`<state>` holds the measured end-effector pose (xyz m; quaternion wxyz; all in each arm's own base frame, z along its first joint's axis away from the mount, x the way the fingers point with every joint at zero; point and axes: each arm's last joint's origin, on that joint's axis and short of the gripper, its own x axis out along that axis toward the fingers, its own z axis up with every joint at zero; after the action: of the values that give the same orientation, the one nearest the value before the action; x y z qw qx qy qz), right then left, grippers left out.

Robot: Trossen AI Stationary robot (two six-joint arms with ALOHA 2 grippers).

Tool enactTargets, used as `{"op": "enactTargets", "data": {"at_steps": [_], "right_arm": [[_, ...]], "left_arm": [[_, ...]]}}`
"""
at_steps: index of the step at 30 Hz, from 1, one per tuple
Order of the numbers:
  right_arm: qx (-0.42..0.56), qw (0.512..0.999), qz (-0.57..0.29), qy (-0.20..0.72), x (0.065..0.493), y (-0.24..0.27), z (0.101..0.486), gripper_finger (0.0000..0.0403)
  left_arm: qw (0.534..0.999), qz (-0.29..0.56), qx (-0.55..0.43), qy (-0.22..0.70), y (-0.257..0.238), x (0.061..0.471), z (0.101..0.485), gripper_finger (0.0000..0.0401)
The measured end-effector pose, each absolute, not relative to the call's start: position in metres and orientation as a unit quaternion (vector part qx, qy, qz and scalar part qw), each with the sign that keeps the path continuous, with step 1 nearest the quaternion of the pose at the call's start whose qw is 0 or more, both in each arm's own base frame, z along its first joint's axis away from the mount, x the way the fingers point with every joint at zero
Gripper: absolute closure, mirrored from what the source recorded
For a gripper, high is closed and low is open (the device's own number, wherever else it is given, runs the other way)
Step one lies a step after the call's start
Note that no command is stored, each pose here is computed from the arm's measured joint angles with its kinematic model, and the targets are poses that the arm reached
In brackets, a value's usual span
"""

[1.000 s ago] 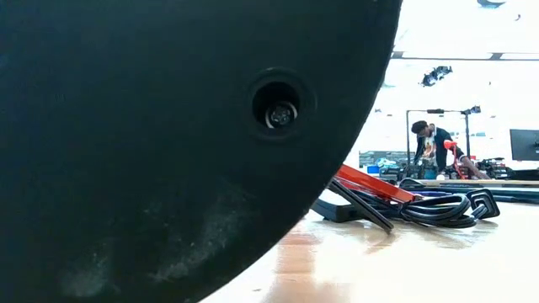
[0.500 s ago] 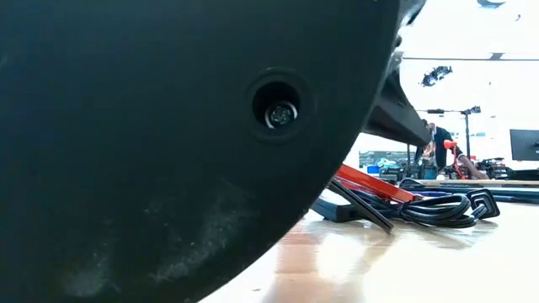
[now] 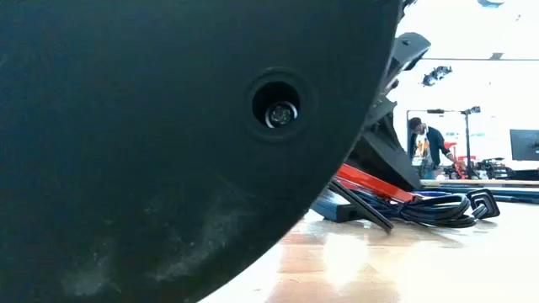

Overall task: Screw lightbulb
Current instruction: Remove the lightbulb from the red lamp

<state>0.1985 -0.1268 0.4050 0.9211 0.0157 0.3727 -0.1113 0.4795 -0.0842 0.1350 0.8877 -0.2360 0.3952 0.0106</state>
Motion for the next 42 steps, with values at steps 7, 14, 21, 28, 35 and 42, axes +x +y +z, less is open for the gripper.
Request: {"op": "enactTargets", "data": {"at_steps": [7,14,21,28,35,42], "right_arm": [[0.035,0.919,-0.124,0.373,0.198,-0.127,0.405,0.0403],[0.035,0.918,-0.127,0.374,0.198,-0.127,0.405,0.0403],[0.102,0.924,-0.155,0.334,0.204,-0.127,0.409,0.0403],[0.238,0.906,-0.111,0.333,0.218,-0.145,0.387,0.0403],[0.360,0.886,-0.033,0.289,0.250,-0.177,0.331,0.0403],[0.385,0.882,0.024,0.270,0.298,-0.174,0.302,0.0403]], "left_arm": [[0.836,-0.012,-0.242,0.492,-0.095,0.462,0.132,0.0401],[0.816,-0.058,-0.192,0.542,-0.097,0.448,0.140,0.0401],[0.826,-0.050,-0.148,0.542,-0.082,0.441,0.158,0.0401],[0.864,-0.023,-0.128,0.486,-0.072,0.435,0.204,0.0401],[0.859,0.142,-0.071,0.487,-0.057,0.388,0.263,0.0401],[0.851,0.337,-0.208,0.344,-0.034,0.290,0.309,0.0401]]}}
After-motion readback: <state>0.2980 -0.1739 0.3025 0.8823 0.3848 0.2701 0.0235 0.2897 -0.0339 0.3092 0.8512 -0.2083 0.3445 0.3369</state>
